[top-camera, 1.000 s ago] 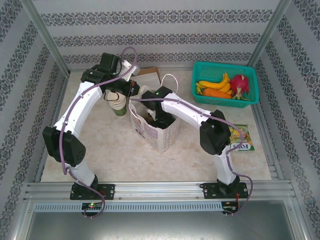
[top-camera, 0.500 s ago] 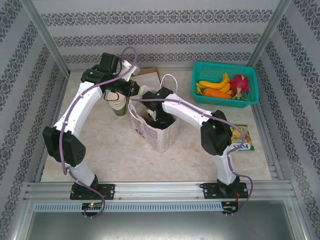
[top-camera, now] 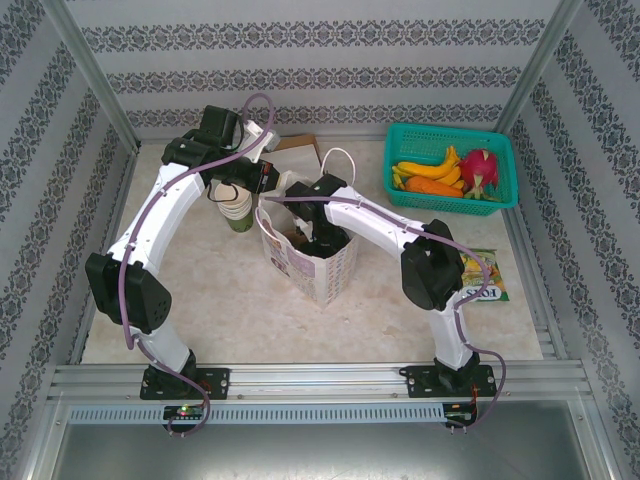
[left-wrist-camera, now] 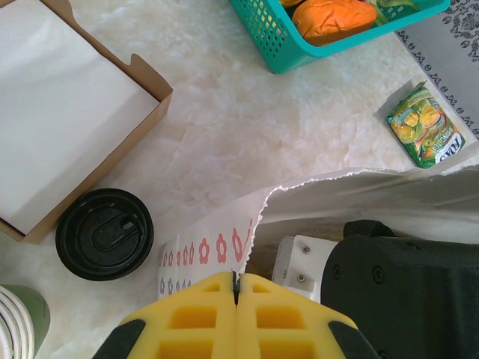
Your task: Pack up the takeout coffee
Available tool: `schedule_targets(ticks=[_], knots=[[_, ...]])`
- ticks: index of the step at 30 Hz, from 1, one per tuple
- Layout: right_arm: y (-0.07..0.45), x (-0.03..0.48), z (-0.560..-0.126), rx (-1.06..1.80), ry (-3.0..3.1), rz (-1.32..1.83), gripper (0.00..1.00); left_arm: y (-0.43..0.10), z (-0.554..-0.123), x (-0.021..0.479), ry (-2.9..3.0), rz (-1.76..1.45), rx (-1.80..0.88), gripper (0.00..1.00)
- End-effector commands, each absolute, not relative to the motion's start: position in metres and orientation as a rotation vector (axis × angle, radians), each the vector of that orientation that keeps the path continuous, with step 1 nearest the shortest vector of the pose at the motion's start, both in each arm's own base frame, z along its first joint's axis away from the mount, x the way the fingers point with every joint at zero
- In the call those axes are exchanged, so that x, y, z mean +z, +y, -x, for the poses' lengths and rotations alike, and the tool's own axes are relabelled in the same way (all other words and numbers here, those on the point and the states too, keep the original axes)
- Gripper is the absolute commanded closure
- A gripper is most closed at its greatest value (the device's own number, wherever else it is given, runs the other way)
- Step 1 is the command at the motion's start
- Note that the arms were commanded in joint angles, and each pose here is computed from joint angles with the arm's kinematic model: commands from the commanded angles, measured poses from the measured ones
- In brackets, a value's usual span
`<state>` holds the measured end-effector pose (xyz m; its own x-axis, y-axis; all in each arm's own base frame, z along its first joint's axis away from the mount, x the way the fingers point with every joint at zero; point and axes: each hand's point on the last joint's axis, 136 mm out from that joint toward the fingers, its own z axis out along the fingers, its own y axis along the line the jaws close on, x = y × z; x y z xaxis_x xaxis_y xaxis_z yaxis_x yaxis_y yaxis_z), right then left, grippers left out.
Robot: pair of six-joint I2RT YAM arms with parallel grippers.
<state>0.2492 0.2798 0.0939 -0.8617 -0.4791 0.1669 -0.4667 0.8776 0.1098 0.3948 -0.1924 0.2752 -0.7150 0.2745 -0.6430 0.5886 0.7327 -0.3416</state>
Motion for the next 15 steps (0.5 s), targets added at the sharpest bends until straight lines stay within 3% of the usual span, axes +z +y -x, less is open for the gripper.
schedule_targets(ticks=[1, 15], knots=[[0.257, 0.011, -0.247, 0.096, -2.749, -0.643, 0.42, -0.193, -0.397, 0.277, 2.350, -0.662, -0.749, 1.00], [0.274, 0.050, -0.256, -0.025, -2.822, -0.660, 0.38, -0.196, -0.394, 0.277, 2.346, -0.667, -0.772, 1.00]])
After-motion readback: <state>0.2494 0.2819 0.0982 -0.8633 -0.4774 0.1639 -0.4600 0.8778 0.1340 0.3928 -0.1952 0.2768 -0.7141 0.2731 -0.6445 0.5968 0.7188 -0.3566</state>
